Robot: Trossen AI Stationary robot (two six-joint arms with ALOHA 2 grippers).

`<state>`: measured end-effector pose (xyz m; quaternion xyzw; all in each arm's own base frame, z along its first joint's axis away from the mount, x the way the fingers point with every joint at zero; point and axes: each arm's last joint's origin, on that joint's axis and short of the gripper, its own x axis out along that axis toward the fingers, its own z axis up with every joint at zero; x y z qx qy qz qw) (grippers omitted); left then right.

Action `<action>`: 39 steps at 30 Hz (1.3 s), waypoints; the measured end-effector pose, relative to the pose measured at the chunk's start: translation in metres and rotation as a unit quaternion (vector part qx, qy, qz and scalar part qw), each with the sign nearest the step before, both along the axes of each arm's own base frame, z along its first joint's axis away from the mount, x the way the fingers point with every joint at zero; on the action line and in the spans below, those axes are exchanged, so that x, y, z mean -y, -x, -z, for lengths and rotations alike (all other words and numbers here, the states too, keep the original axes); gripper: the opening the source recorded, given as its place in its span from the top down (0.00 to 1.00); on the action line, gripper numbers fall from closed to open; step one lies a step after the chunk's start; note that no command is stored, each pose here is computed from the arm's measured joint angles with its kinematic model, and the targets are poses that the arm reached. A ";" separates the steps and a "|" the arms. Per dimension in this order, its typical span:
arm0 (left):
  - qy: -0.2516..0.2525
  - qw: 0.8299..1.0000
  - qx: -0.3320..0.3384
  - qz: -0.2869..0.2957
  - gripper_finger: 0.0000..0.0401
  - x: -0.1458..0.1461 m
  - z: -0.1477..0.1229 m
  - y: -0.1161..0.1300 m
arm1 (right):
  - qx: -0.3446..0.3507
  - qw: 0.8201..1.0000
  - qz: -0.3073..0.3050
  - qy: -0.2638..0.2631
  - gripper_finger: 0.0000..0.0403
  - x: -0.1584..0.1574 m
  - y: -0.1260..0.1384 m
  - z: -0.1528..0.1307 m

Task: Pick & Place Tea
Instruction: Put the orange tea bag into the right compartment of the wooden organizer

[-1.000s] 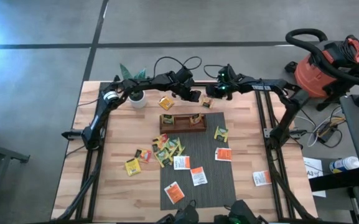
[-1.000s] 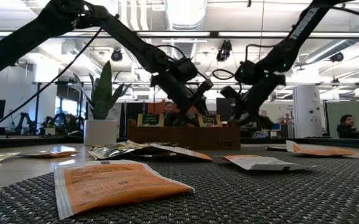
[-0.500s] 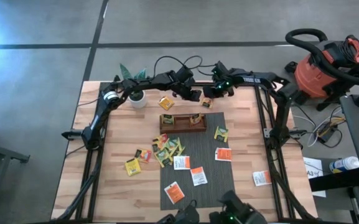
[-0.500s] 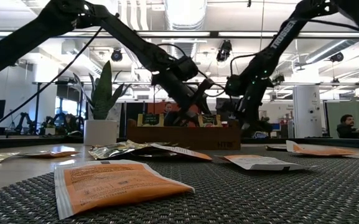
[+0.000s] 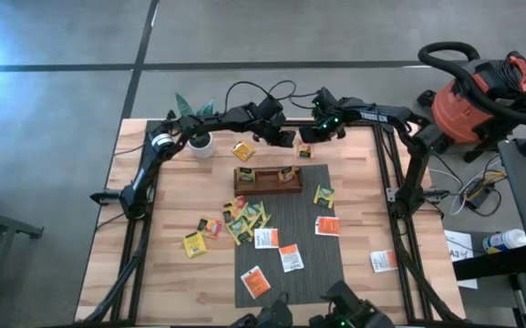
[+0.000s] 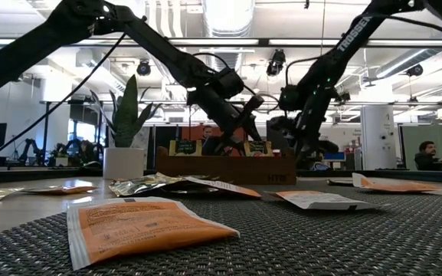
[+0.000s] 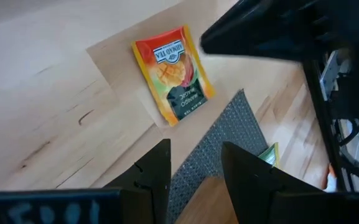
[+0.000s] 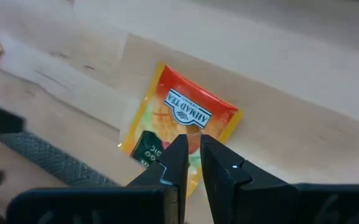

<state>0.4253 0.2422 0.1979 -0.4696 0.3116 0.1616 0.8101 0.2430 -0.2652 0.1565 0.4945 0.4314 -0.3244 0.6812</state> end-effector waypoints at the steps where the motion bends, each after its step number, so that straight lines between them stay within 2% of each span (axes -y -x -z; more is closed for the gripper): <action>1: 0.004 1.000 0.001 -0.003 0.66 0.001 0.000 -0.001 | -0.003 1.000 0.000 -0.005 0.89 0.000 0.000 0.004; 6: 0.017 1.000 0.003 -0.015 0.66 0.002 0.000 -0.002 | -0.004 1.000 -0.005 -0.031 0.89 0.004 -0.005 0.024; 11: 0.035 0.999 -0.003 -0.035 0.66 0.005 0.002 -0.003 | 0.036 0.996 -0.024 -0.082 0.89 0.003 -0.011 0.039; 16: 0.037 0.998 -0.022 -0.040 0.66 0.008 0.004 -0.002 | 0.051 0.996 -0.023 -0.076 0.89 0.002 -0.017 0.037; 22: 0.079 0.988 -0.104 -0.085 0.66 0.016 0.014 0.007 | 0.058 0.996 -0.009 -0.066 0.89 0.004 -0.018 0.035; 28: 0.076 0.991 -0.069 -0.086 0.66 0.019 0.012 -0.002 | 0.076 0.995 -0.012 -0.062 0.89 0.004 -0.023 0.033; 31: 0.073 0.989 -0.077 -0.101 0.66 0.021 0.017 -0.004 | 0.081 0.995 -0.010 -0.065 0.89 0.003 -0.024 0.033; 34: 0.092 0.985 -0.092 -0.117 0.66 0.024 0.029 -0.005 | 0.089 0.993 -0.016 -0.071 0.89 0.002 -0.025 0.033; 39: 0.098 0.985 -0.062 -0.128 0.66 0.024 0.026 -0.009 | 0.108 0.991 -0.028 -0.078 0.89 0.002 -0.027 0.031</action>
